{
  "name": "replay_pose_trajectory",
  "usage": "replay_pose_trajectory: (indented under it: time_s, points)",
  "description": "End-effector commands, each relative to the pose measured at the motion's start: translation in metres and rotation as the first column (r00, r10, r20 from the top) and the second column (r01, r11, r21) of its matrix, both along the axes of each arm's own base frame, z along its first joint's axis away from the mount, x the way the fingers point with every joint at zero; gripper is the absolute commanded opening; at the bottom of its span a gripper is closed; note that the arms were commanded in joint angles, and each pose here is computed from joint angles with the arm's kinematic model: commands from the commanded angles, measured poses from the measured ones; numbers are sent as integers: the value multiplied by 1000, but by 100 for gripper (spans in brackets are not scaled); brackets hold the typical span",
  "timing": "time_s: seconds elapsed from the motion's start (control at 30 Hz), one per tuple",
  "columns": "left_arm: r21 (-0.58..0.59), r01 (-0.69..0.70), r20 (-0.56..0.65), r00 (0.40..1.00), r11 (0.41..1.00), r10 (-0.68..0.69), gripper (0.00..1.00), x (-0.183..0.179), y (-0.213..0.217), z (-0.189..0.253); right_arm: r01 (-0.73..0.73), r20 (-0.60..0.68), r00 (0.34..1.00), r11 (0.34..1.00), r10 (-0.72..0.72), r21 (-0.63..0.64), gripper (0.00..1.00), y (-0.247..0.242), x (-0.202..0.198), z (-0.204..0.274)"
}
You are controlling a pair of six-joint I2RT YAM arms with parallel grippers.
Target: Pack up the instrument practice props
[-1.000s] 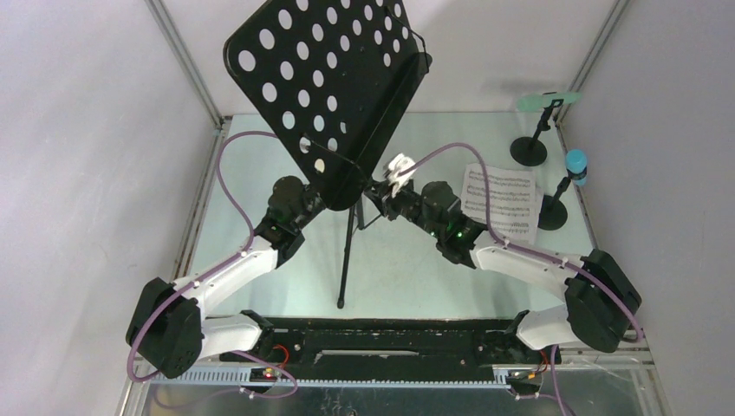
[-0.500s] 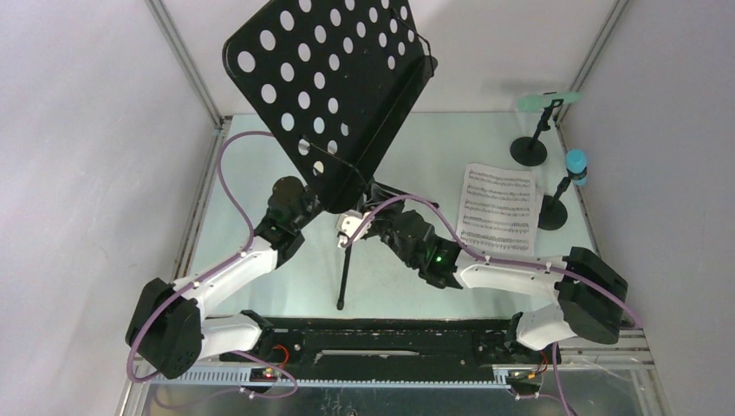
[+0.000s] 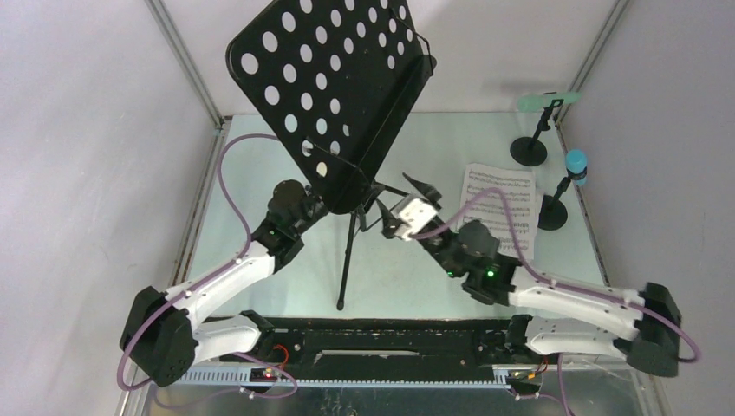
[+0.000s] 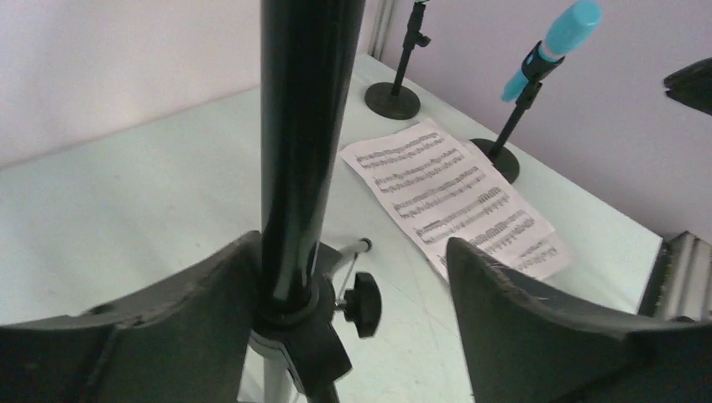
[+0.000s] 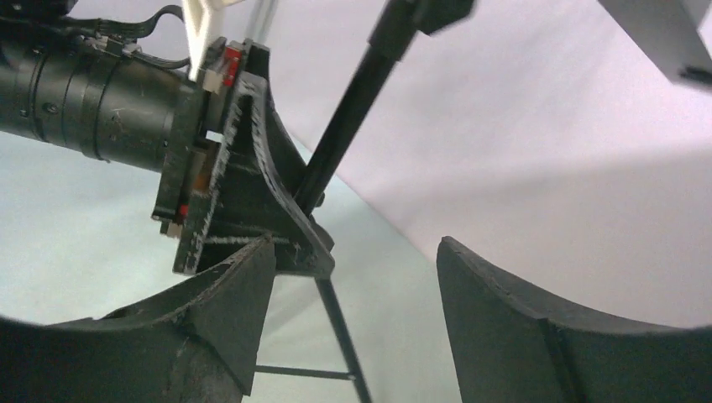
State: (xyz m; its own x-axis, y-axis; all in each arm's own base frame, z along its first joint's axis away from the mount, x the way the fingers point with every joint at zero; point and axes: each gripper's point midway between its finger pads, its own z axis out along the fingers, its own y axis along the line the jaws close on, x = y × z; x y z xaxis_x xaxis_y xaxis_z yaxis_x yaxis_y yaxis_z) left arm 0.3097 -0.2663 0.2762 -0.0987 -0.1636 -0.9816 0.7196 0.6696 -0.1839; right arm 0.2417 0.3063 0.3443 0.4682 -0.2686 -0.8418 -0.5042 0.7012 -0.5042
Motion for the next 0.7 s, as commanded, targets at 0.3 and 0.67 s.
replay_pose_trajectory:
  time_s: [0.3,0.67]
  points:
    - [-30,-194,-77,979,981,191,100,-22,53,-1,-136,-278,942,969,191,206,77,-46,-15,-65]
    - [-59,-300,-203,937,952,283,100,-62,85,-75,-244,-334,901,961,276,133,78,-38,23,-83]
